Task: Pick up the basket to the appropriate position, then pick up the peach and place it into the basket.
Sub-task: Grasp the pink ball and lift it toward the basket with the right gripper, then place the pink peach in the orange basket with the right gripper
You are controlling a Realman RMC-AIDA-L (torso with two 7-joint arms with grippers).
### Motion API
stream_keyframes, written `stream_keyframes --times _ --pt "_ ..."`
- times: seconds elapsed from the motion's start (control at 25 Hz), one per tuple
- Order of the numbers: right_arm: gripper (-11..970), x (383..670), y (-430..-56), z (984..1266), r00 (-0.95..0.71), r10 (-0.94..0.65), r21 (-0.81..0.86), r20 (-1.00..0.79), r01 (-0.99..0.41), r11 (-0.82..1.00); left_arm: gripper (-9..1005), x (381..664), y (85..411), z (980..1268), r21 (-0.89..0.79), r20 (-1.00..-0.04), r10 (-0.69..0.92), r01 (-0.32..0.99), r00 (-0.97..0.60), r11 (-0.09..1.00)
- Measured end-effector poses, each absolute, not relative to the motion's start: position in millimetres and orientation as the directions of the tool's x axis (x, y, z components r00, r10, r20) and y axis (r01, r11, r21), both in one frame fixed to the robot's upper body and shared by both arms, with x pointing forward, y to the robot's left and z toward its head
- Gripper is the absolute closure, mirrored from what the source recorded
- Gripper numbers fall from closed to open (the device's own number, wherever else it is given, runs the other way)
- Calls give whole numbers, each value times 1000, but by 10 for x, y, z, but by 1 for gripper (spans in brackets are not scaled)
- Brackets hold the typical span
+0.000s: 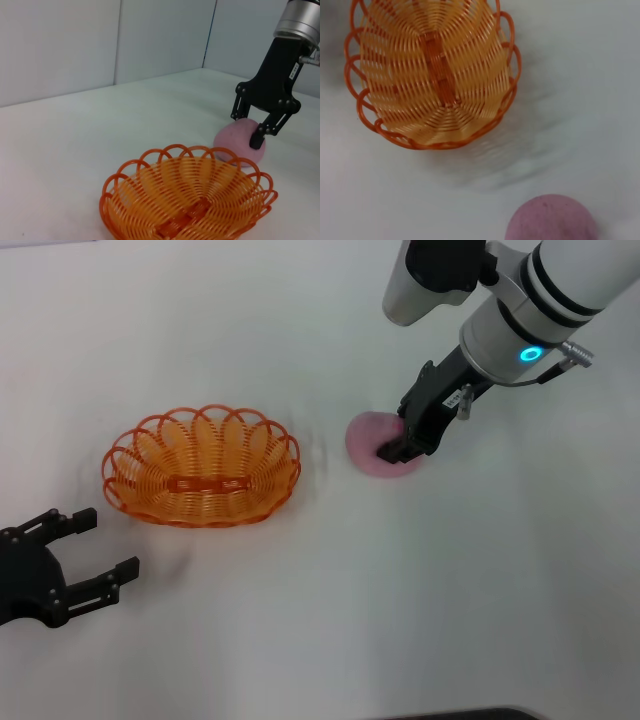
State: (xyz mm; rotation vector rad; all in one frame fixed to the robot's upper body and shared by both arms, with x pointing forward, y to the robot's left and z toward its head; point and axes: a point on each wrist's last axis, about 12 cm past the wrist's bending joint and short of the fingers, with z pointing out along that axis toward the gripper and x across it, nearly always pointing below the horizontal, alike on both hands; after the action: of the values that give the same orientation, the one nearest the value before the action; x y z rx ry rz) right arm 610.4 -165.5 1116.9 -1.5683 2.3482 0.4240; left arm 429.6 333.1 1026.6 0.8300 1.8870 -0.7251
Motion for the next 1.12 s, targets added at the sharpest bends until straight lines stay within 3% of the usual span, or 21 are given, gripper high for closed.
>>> stream_keyframes --times 0.12,0.88,1.12 --pt "596 6106 -1656 11172 -368 -843 83 -392 -927 366 165 4298 3332 10264 -141 -904 247 787 -350 600" --pt "606 6113 -1635 11607 -351 -775 140 -526 -934 328 165 4324 3342 10270 -146 -901 244 780 -358 608" --pt "605 6110 -1610 11630 -341 -767 143 -544 -938 316 165 4339 3339 10277 -150 -901 241 780 -361 608"
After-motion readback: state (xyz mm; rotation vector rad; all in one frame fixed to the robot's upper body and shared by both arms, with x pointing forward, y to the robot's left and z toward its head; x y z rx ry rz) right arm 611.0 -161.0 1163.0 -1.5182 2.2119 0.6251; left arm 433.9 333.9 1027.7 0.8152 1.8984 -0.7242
